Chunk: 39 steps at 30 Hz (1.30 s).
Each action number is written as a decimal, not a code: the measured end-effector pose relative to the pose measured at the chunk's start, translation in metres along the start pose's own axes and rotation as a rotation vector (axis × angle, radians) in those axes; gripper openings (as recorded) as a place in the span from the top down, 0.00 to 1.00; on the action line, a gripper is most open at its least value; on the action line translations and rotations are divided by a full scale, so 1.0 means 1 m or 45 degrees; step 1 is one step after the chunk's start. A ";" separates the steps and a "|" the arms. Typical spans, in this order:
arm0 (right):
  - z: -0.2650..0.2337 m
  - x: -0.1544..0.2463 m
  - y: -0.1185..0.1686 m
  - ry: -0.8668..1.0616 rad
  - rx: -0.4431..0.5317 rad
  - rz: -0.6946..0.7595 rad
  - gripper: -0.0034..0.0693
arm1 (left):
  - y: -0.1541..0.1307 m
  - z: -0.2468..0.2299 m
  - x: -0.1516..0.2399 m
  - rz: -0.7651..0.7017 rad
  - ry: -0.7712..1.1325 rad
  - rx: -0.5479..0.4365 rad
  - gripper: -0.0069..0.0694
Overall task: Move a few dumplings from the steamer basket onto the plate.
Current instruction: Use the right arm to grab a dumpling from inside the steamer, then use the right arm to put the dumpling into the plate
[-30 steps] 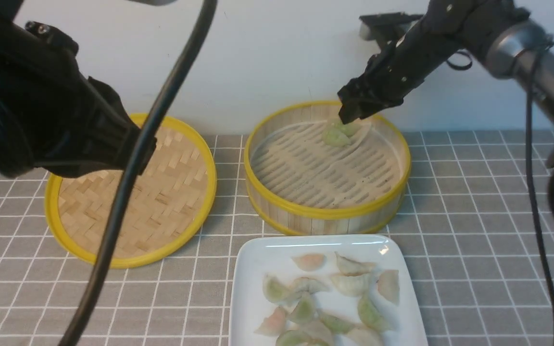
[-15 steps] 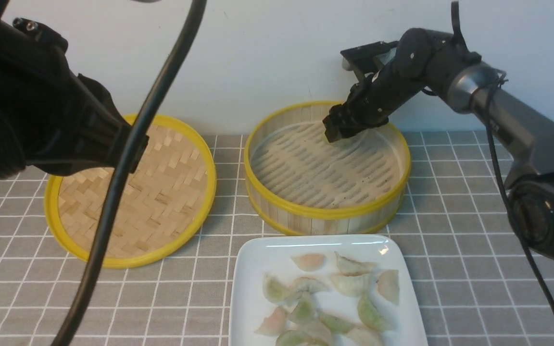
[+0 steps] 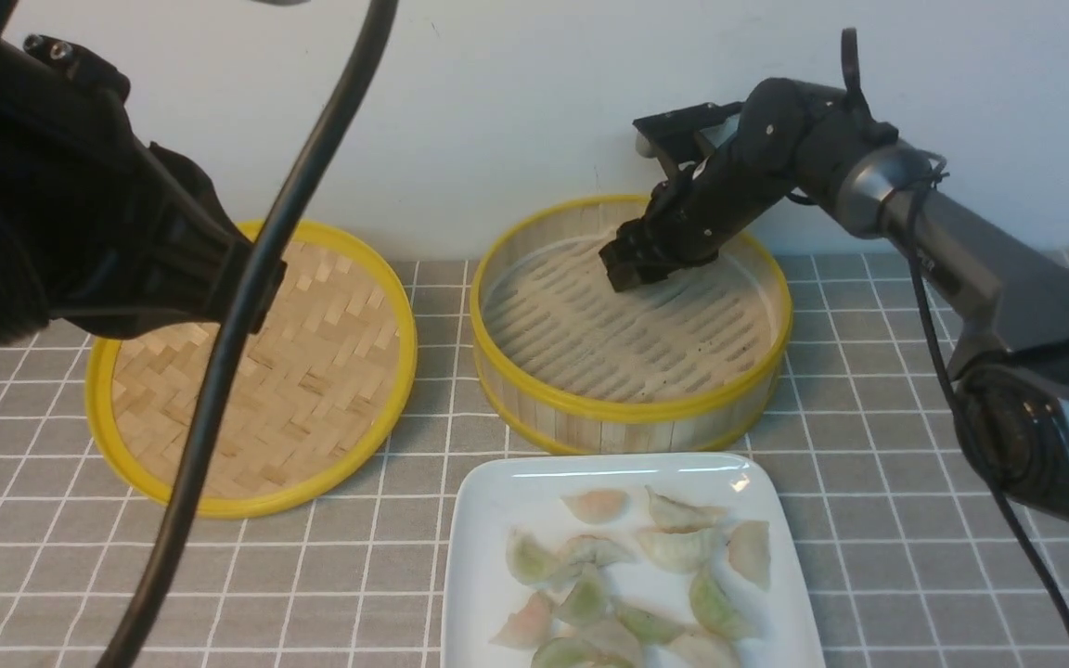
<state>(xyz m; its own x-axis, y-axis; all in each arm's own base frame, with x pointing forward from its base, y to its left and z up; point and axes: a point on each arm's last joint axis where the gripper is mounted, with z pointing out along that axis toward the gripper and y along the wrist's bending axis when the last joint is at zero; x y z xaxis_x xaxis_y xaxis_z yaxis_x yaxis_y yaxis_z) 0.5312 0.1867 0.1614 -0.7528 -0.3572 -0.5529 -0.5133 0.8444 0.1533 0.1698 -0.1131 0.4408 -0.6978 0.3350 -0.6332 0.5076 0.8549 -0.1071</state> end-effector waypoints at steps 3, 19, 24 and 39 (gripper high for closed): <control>0.001 0.000 0.001 0.004 0.020 -0.015 0.57 | 0.000 0.000 0.000 0.000 0.000 0.000 0.92; -0.087 -0.032 0.021 -0.036 0.014 0.023 0.70 | 0.000 0.000 0.000 0.001 0.000 -0.002 0.92; -0.167 -0.033 0.045 -0.078 0.016 0.038 0.70 | 0.000 0.000 0.000 0.001 0.000 -0.004 0.92; -0.145 0.145 0.118 0.505 -0.115 0.087 0.69 | 0.000 0.000 0.000 0.004 0.000 -0.002 0.92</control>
<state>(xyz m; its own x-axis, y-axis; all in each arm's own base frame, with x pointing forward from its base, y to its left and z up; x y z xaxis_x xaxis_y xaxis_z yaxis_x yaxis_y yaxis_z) 0.3018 0.1770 0.2185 -0.8779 -0.4426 -0.1829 -0.4774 0.8394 0.2598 0.1699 -0.1130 0.4408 -0.6963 0.3379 -0.6333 0.5092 0.8543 -0.1040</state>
